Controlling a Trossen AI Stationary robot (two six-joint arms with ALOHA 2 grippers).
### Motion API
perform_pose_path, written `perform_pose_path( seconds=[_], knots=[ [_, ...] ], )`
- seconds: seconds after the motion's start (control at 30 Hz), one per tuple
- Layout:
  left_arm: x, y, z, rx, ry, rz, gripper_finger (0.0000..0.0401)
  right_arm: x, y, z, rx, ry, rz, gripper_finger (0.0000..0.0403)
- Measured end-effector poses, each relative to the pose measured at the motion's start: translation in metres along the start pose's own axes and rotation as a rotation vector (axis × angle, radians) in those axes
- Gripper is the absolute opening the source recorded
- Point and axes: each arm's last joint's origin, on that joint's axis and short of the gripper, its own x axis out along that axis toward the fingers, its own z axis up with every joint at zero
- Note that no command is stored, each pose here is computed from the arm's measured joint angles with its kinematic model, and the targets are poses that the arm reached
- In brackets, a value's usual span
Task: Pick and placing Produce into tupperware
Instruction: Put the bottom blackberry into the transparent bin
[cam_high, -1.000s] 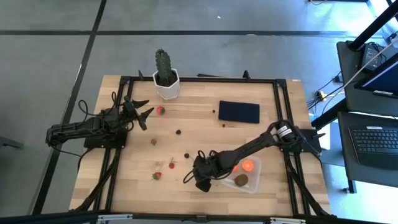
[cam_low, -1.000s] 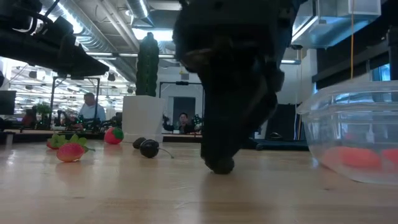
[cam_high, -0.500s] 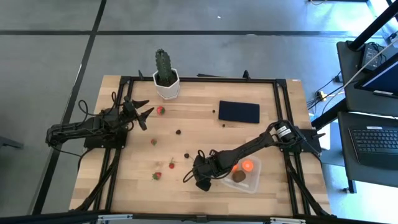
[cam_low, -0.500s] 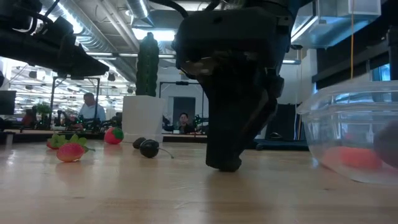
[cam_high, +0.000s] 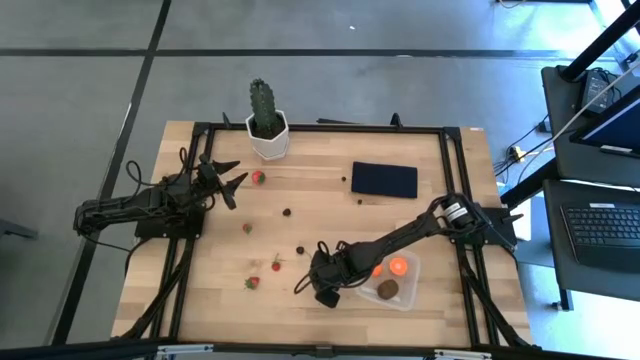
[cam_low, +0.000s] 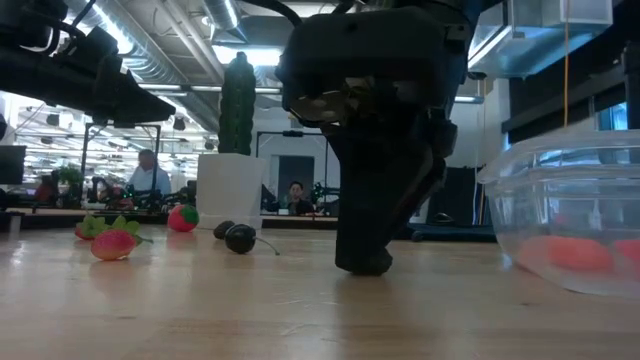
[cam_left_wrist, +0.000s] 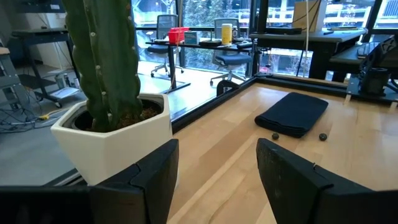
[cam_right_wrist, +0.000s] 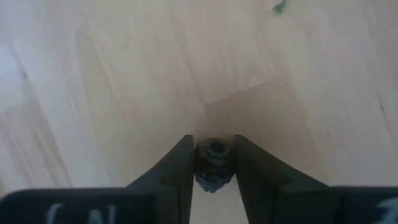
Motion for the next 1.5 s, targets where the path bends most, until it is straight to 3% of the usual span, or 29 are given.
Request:
perform_pose_path(
  seconds=[0.2,0.5,0.97,1.23,1.5],
  knots=[
    [0.0,0.0,0.0,0.0,0.0,0.0,0.0208,-0.024,0.013,0.013,-0.092,0.015,0.005,0.0102],
    [0.0,0.0,0.0,0.0,0.0,0.0,0.0208,-0.089,0.017,0.017,-0.112,0.17,-0.162,0.0107],
    [0.0,0.0,0.0,-0.004,0.0,0.0,0.0208,-0.134,0.033,-0.034,0.027,0.266,-0.329,0.0109],
    [0.0,0.0,0.0,-0.032,0.0,0.0,0.0208,-0.137,0.038,-0.044,0.024,0.197,-0.372,0.0103],
    [0.0,0.0,0.0,-0.033,0.0,0.0,0.0208,-0.098,0.019,-0.063,0.009,0.271,-0.498,0.0105]
  ],
)
